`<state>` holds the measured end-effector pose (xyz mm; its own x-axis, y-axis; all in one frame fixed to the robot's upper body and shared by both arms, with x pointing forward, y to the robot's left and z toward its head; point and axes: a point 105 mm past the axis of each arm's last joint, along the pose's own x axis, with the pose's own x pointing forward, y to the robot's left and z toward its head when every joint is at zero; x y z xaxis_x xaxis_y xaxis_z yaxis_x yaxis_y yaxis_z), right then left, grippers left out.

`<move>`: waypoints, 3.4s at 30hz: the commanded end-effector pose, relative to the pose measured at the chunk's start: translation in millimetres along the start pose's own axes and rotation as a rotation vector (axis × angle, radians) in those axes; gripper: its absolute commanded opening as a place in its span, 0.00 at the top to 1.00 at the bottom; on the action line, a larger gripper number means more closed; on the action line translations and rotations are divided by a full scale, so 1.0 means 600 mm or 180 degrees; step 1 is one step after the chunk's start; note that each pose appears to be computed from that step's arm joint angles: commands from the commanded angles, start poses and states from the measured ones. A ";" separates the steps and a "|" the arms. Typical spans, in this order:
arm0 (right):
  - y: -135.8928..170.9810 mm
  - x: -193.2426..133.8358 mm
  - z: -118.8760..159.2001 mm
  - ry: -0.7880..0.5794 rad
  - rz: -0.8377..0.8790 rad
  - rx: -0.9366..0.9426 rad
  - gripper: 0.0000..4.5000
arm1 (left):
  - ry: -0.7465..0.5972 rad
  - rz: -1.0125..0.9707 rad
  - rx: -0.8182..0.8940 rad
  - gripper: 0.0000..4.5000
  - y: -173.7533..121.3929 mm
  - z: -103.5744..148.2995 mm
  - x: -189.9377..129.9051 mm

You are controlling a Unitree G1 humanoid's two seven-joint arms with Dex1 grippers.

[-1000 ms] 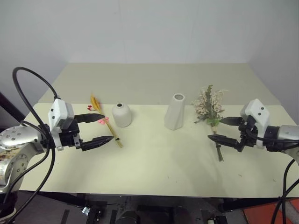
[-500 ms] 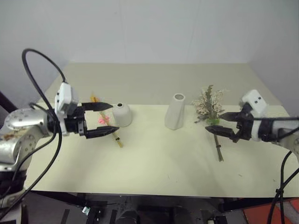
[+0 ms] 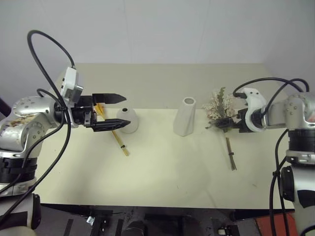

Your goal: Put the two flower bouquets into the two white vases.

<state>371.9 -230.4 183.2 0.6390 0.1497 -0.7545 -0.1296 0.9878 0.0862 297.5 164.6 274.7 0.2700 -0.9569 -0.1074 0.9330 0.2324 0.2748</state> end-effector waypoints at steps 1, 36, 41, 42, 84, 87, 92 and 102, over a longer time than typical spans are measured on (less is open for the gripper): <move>-0.012 0.011 -0.011 0.0211 -0.0180 0.0038 0.00 | -0.0027 -0.0019 0.0160 0.00 -0.002 0.017 -0.001; 0.012 -0.108 0.173 -0.2790 0.0408 0.0418 0.96 | -0.0064 0.0215 -0.0040 0.00 0.009 0.016 -0.020; 0.080 -0.156 0.182 -0.3545 0.0625 -0.0178 0.96 | -0.0125 0.0372 -0.0193 0.00 0.023 0.028 -0.021; 0.099 -0.167 0.185 -0.3699 0.0706 -0.0271 0.96 | -0.0102 0.0398 -0.0197 0.00 0.024 0.027 -0.021; 0.269 -0.125 0.194 -0.3989 0.1348 -0.0825 0.96 | -0.0046 0.0634 -0.0240 0.00 0.020 0.019 -0.025; 0.269 -0.126 0.191 -0.3991 0.1343 -0.0821 0.96 | -0.0047 0.0637 -0.0239 0.00 0.020 0.019 -0.025; 0.266 -0.109 0.183 -0.3927 0.1303 -0.0805 0.96 | -0.0048 0.0630 -0.0236 0.00 0.021 0.019 -0.025; 0.268 -0.079 0.166 -0.3985 0.1183 -0.0752 0.96 | -0.0047 0.0618 -0.0252 0.00 0.019 0.017 -0.024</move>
<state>403.3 -75.0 281.5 0.8137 0.4747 0.3355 -0.4947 0.8686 -0.0291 308.6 177.7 275.5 0.4463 -0.8914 -0.0790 0.8878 0.4300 0.1640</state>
